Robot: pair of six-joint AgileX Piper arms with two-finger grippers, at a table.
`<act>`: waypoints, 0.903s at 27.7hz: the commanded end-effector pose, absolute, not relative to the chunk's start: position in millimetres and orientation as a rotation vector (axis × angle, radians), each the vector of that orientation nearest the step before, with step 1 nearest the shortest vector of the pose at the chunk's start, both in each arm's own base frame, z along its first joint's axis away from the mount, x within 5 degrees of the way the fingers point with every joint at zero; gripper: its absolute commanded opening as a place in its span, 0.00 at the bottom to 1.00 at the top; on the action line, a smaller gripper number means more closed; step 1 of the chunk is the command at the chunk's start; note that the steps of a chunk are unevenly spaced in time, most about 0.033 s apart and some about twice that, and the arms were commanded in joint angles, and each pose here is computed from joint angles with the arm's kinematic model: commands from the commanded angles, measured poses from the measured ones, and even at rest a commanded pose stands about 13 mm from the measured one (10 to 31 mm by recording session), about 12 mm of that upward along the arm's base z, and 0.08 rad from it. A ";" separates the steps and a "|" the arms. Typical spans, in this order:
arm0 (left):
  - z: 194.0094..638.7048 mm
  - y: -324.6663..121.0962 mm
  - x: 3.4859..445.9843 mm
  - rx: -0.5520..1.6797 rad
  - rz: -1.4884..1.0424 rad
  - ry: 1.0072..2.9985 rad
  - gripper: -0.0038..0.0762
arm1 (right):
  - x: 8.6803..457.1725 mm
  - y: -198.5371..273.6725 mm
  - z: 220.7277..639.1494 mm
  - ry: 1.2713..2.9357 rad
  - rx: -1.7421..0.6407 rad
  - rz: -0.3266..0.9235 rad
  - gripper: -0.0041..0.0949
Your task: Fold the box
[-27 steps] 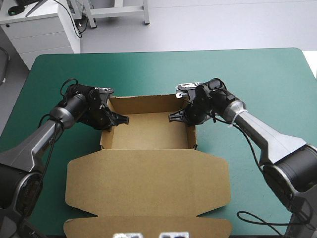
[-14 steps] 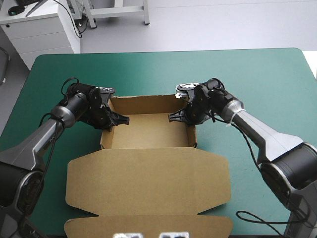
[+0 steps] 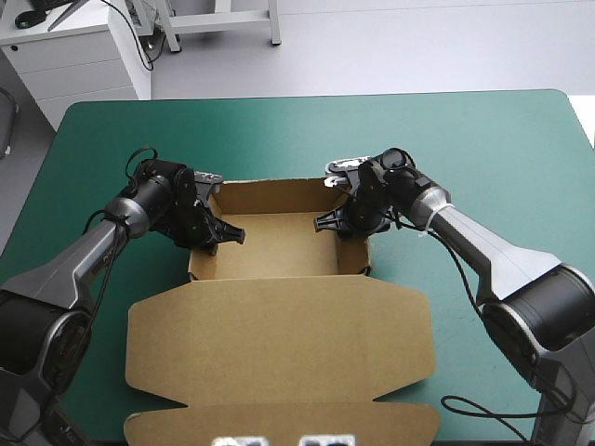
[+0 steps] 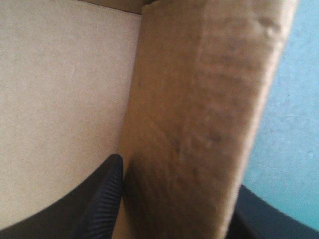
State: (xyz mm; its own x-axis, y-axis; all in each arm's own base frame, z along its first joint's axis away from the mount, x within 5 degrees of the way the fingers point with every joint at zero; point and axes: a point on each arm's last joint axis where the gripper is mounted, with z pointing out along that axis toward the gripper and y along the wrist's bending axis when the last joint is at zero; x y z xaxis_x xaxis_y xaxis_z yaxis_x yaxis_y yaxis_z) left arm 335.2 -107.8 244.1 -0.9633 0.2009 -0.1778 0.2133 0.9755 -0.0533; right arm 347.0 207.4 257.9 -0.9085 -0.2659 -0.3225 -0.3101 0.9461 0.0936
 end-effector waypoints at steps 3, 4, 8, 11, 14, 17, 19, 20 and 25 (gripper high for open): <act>264.6 -110.7 329.9 0.310 -0.148 2.902 0.52 | 348.7 199.4 301.8 2.686 -0.445 0.142 0.55; 266.1 -110.4 330.4 0.313 -0.142 2.900 0.54 | 349.4 199.2 306.0 2.678 -0.445 0.137 0.55; 277.0 -110.8 333.6 0.318 -0.136 2.880 0.54 | 351.9 195.8 320.1 2.650 -0.453 0.077 0.55; 291.7 -112.2 338.0 0.293 -0.149 2.847 0.54 | 352.2 194.7 329.0 2.642 -0.450 0.064 0.55; 310.1 -112.2 342.1 0.311 -0.135 2.804 0.54 | 352.0 195.1 339.4 2.630 -0.441 0.080 0.55; 328.2 -109.3 344.2 0.322 -0.085 2.778 0.54 | 351.7 194.8 353.2 2.610 -0.431 0.089 0.55; 338.0 -106.5 344.4 0.328 -0.041 2.771 0.54 | 351.1 194.2 362.2 2.598 -0.427 0.091 0.55; 345.8 -105.5 344.4 0.327 -0.028 2.762 0.54 | 350.5 193.5 367.3 2.593 -0.431 0.088 0.55; 394.8 -101.1 335.3 0.300 -0.042 2.624 0.54 | 343.9 190.9 394.8 2.534 -0.394 0.142 0.53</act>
State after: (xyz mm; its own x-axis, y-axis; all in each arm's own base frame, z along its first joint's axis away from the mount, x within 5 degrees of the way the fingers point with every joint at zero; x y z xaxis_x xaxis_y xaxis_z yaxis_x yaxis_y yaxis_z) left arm 357.8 -106.5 347.9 -0.8928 0.2214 -0.3922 0.2283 0.9731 0.0298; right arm 357.9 202.8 355.0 -0.8408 -0.2824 -0.4619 -0.3199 0.9475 0.0030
